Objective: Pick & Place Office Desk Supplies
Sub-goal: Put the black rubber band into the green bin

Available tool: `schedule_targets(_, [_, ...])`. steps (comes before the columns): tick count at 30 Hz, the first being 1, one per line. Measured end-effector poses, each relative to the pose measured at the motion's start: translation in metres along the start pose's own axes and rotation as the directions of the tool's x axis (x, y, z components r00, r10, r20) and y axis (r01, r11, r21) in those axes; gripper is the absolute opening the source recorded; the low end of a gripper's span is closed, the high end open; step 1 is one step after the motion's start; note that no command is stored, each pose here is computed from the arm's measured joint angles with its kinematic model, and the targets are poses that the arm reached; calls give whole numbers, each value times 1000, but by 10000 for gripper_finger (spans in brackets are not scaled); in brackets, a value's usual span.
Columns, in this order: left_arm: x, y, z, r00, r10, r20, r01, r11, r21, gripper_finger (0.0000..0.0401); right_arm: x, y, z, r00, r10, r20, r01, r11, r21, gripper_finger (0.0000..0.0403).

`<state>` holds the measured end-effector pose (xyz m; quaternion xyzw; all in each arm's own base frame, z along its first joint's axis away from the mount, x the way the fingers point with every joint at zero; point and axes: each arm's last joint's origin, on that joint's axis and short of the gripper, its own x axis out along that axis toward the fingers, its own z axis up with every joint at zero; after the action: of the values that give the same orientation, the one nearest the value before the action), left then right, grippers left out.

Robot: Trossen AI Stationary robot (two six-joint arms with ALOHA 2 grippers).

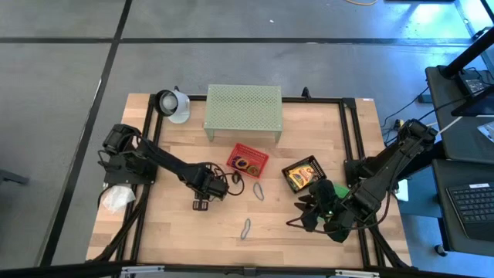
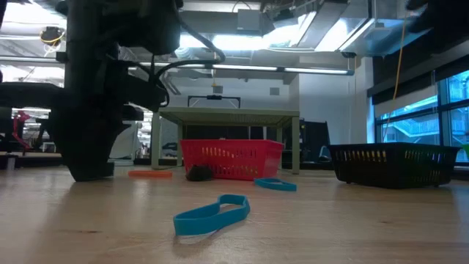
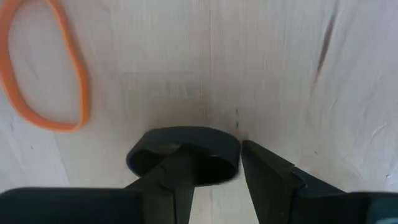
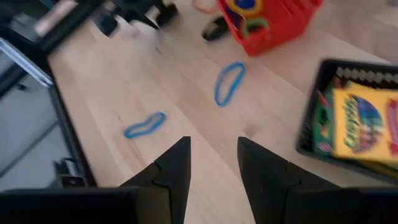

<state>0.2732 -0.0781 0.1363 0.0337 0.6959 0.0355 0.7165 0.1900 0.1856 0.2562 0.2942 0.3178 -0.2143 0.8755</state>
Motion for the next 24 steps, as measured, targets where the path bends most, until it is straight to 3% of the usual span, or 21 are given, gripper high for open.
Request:
schedule_targets(4, [2, -1, 0, 999, -26, -20, 26, 1000, -1, 101, 0, 8, 3, 996, 65, 61, -64, 998, -25, 132])
schedule_targets(9, [-2, -1, -1, 997, -73, -11, 73, 997, -23, 16, -1, 16, 5, 987, 123, 102, -116, 990, -76, 132])
schedule_targets(14, [-13, -6, 0, 991, -132, 8, 132, 990, -44, 3, 1, 22, 4, 981, 151, 122, -135, 982, -129, 132])
schedule_targets(20, [-43, -19, 14, 944, -271, 187, 274, 962, 12, 2, 13, 36, 0, 969, 210, 129, -173, 952, -251, 132])
schedule_targets(24, [-72, -22, 25, 846, -354, 398, 359, 931, 67, 2, 27, 49, -1, 951, 269, 151, -202, 913, -355, 132])
